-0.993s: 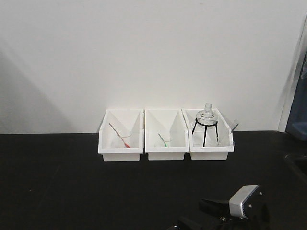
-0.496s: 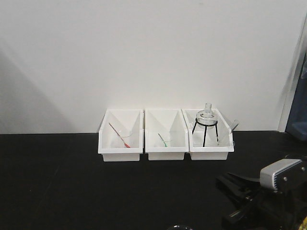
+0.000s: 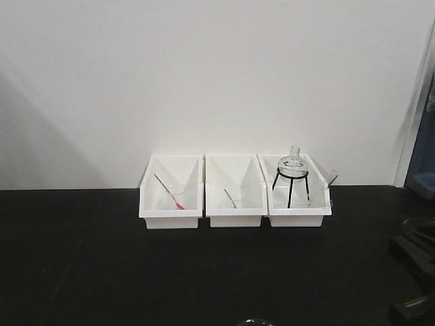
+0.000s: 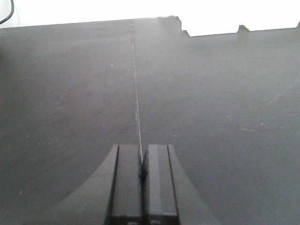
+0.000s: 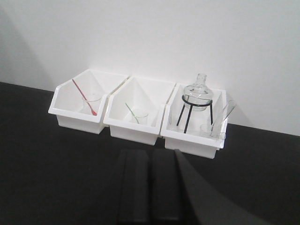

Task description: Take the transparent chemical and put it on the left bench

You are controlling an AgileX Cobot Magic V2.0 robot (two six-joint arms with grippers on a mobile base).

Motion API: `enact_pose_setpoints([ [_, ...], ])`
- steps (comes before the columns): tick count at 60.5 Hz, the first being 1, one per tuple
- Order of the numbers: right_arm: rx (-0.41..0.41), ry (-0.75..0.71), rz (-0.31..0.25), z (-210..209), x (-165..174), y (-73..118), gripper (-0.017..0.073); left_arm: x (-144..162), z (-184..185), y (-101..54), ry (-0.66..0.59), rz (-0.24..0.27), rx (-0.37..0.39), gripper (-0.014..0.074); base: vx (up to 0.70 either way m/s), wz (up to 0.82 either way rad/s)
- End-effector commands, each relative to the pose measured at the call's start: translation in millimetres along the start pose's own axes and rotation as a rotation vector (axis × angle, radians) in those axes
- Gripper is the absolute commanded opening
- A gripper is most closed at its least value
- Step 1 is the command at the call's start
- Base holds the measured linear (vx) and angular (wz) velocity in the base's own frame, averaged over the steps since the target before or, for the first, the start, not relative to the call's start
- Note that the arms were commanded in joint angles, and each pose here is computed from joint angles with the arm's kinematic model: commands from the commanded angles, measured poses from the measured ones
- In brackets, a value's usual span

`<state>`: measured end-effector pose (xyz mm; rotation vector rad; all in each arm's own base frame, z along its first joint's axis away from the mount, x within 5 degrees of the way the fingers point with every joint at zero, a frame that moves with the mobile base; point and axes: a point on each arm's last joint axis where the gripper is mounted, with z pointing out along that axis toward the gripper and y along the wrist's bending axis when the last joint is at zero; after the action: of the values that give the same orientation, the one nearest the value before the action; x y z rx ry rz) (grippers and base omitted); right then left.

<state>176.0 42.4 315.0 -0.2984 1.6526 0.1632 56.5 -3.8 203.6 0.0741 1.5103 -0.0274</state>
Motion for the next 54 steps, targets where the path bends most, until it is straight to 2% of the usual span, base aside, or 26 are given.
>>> enact_pose_setpoints([
  [1, -0.022, -0.098, 0.000, -7.0, -18.0, 1.9, -0.0007, -2.8, -1.3, 0.1, -0.081, -0.009, -0.002, -0.0004, 0.00, 0.00],
  [33, -0.014, -0.098, -0.014, -8.5, -18.4, 1.2, -0.0007, -2.8, -1.3, 0.1, -0.081, -0.009, -0.002, -0.0004, 0.00, 0.00],
  [40, -0.012, -0.097, 0.018, -8.4, -17.6, 1.0, -0.0007, -2.8, -1.3, 0.1, -0.081, -0.009, -0.002, -0.0004, 0.00, 0.00],
  [48, 0.042, -0.091, 0.149, -15.0, -18.5, -3.9, -0.0007, -2.8, -1.3, 0.1, -0.081, -0.009, -0.002, -0.0004, 0.00, 0.00],
  [51, 0.068, -0.072, 0.155, -19.0, -17.6, -5.8, -0.0007, -2.8, -1.3, 0.1, -0.081, -0.009, -0.002, -0.0004, 0.00, 0.00],
  [54, 0.091, -0.046, 0.121, -25.1, -15.1, -7.0, -0.0007, -2.8, -1.3, 0.1, -0.081, -0.009, -0.002, -0.0004, 0.00, 0.00],
])
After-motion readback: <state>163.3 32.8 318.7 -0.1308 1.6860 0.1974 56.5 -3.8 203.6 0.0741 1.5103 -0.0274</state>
